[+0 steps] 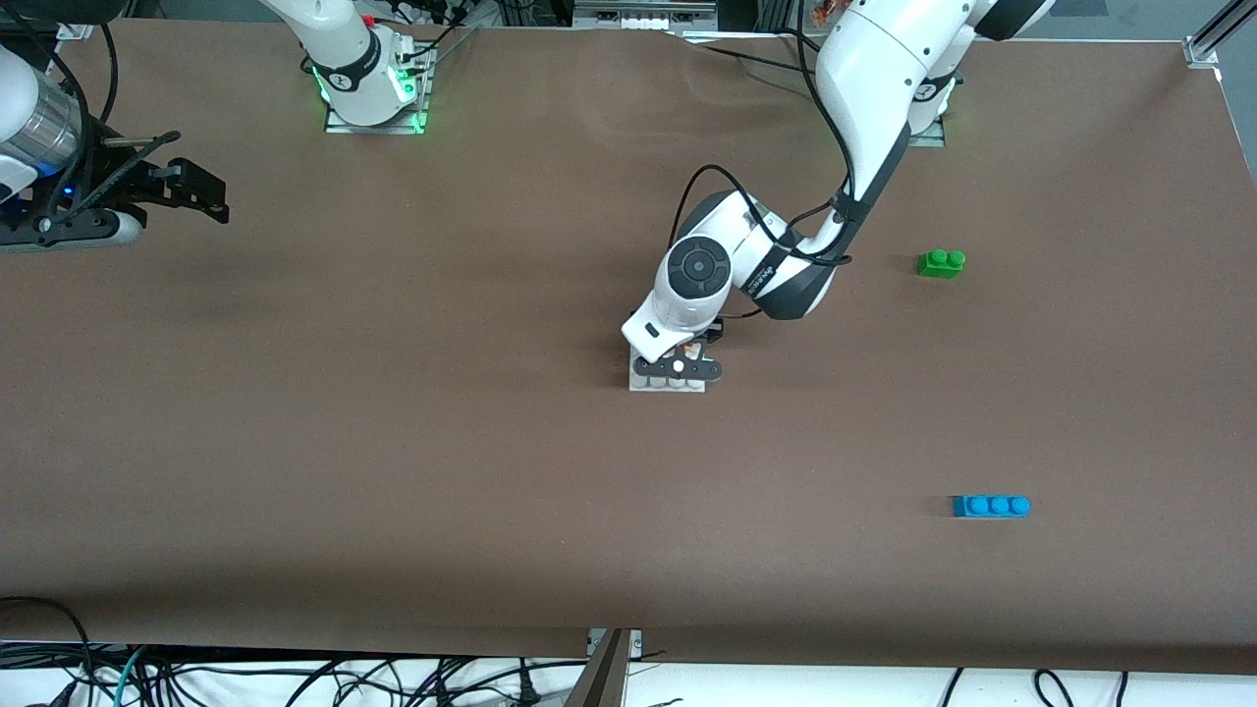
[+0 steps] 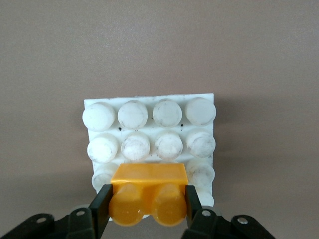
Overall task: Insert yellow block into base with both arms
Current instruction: 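Press the yellow block onto the base plate studs and open the left gripper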
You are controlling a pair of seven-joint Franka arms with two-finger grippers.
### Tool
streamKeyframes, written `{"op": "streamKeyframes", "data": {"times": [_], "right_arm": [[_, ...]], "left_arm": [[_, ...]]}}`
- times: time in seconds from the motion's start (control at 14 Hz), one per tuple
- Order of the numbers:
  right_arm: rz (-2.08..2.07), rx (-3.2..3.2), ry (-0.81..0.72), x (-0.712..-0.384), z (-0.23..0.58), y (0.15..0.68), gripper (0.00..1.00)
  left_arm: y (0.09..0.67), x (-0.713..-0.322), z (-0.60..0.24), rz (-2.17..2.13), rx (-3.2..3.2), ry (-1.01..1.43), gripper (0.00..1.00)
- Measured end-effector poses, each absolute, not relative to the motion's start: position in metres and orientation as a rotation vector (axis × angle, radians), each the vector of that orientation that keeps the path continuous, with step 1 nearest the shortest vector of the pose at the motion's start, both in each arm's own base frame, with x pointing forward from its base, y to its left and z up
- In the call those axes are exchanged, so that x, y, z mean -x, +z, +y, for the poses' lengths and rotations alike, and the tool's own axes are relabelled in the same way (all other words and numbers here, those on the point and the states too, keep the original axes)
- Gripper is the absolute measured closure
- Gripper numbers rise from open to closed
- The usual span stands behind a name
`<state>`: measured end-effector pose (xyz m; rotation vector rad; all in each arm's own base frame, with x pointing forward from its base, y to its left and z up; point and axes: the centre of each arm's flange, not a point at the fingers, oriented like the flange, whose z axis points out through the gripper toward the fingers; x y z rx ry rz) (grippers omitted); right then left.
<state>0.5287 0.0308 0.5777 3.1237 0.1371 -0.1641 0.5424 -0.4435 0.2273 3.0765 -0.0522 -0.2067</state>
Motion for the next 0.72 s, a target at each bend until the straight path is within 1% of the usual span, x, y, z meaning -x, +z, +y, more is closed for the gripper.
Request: {"op": "streamKeyframes", "data": {"times": [0.64, 0.72], "right_arm": [[0.137, -3.124, -0.164, -0.529, 0.031, 0.578, 0.01], [0.137, -3.124, -0.164, -0.529, 0.031, 0.578, 0.01]], "left_arm": [[0.215, -0.536, -0.448, -0.067, -3.088, -0.233, 0.37], [0.215, -0.536, -0.448, -0.067, -3.089, -0.233, 0.35]]}}
